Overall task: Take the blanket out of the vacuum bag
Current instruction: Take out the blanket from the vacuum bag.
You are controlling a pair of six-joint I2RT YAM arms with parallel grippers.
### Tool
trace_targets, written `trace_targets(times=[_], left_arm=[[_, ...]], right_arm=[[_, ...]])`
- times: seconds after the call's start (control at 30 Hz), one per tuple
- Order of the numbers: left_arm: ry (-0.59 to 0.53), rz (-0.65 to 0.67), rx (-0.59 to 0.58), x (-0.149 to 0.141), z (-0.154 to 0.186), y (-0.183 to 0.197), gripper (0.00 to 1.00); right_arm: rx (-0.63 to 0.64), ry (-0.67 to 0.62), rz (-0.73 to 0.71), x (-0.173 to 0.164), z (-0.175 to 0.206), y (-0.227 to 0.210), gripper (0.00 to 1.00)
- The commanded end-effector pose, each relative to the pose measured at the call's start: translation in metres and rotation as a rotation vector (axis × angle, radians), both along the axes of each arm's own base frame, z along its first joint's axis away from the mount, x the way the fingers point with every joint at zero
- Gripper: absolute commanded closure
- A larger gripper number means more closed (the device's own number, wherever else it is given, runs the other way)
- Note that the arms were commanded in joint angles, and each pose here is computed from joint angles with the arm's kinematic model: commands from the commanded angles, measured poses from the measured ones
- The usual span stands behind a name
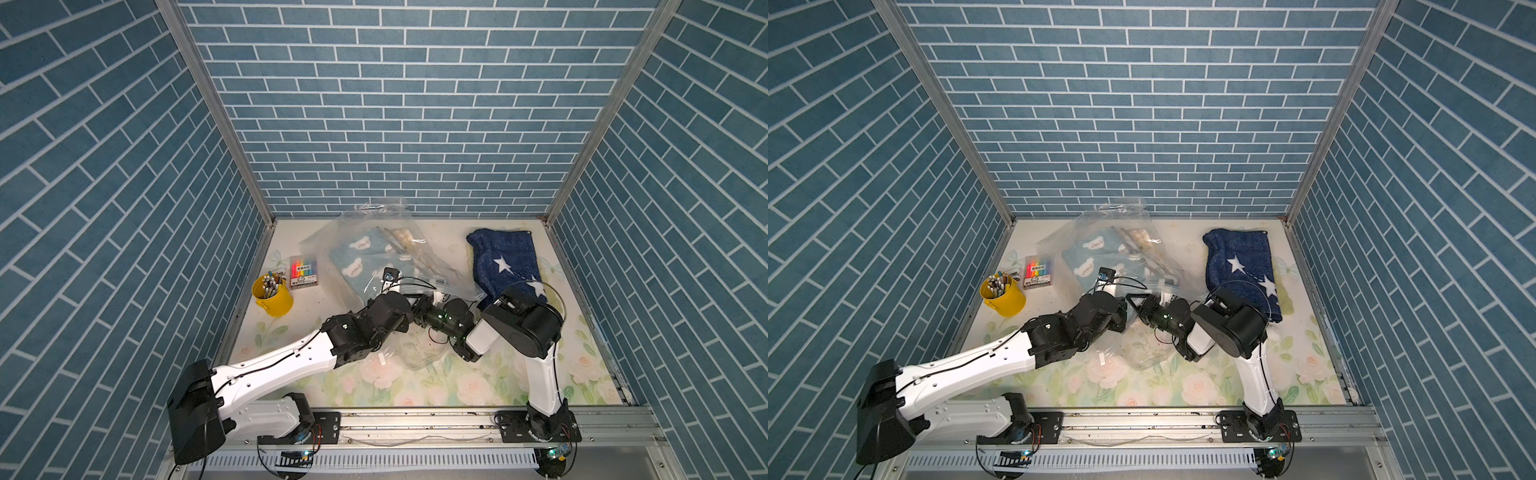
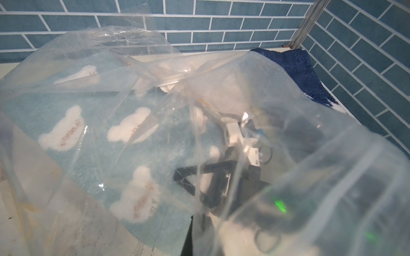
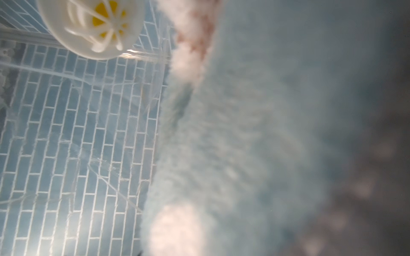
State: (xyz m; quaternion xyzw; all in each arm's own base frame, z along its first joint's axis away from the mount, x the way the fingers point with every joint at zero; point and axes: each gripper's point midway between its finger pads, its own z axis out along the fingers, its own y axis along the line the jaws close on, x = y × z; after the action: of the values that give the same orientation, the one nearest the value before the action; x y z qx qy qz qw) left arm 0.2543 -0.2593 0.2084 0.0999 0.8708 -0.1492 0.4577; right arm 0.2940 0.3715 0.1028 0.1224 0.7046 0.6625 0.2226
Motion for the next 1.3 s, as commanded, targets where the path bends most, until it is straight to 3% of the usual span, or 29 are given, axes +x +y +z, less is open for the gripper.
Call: trace_targets(times=[0.0,0.27,0.5,0.83,1.27], left_arm=[[-0.016,0.013,-0.004,0.000,0.001,0.005,1.00],[-0.010,0.004,-0.002,0.001,-0.003,0.000,1.00],[-0.025,0.008,-0.007,0.003,0.004,0.000,1.00],[-0.051,0.039,-0.012,0.010,0.008,0.000,1.00],[-0.100,0.126,-0.031,0.024,0.025,0.004,1.00]], right_arm=[[0.113,-0.094,0.002,0.000,0.034,-0.002,0.50],[0.049,-0.099,0.019,0.009,0.031,0.011,0.61],[0.061,-0.118,0.017,0.004,0.045,0.006,1.00],[0.106,-0.180,0.077,-0.022,0.091,-0.004,1.00],[0.101,-0.230,0.086,-0.053,0.125,-0.027,1.00]])
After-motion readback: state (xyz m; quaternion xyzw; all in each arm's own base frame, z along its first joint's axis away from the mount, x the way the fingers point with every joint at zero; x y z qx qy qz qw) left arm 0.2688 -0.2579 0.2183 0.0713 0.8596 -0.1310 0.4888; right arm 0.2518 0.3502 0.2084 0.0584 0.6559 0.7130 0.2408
